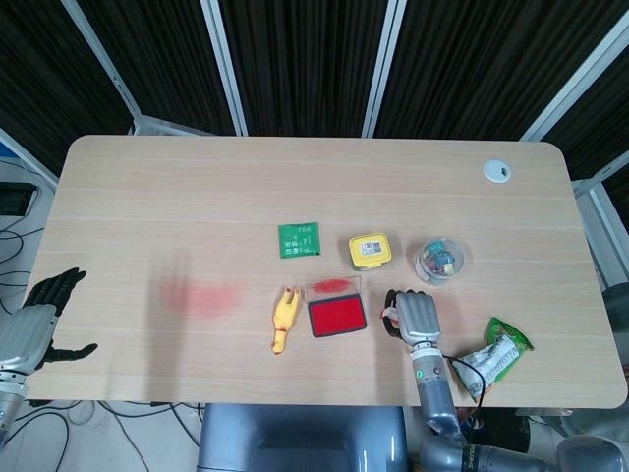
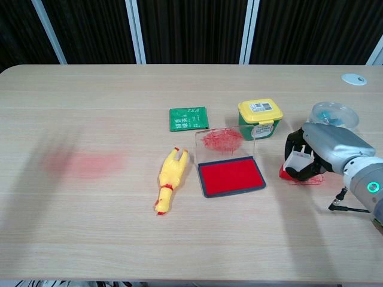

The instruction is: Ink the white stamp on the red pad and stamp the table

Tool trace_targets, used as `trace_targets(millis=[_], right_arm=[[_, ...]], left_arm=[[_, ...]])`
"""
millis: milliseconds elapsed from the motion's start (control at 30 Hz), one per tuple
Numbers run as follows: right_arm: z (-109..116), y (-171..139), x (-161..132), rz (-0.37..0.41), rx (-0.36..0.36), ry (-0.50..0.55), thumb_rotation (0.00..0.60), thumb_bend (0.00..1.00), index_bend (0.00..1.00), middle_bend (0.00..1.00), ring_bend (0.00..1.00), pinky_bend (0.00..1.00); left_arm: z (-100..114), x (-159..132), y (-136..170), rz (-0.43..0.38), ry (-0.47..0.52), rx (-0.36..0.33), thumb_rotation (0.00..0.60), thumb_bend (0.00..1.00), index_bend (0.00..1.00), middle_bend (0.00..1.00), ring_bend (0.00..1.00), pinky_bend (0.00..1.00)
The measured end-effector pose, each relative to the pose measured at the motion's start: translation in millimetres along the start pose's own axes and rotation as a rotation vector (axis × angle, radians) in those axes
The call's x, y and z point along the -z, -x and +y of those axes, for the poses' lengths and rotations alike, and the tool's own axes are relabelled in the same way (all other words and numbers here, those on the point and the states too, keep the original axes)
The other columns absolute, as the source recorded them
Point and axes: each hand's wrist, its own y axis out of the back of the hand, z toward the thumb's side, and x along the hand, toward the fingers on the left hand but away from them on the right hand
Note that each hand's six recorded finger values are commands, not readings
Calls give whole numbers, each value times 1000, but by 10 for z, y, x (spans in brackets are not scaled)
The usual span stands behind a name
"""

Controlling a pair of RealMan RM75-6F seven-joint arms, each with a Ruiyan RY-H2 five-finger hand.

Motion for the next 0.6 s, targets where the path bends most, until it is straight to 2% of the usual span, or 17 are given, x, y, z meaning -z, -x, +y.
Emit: trace_targets(millis=[600], right_arm=[[-11, 36, 43, -19, -6, -13, 600, 433, 725, 554, 418, 392]], left_arm=[[0, 2, -15, 4, -2, 0, 600, 0, 0, 0, 0, 0]])
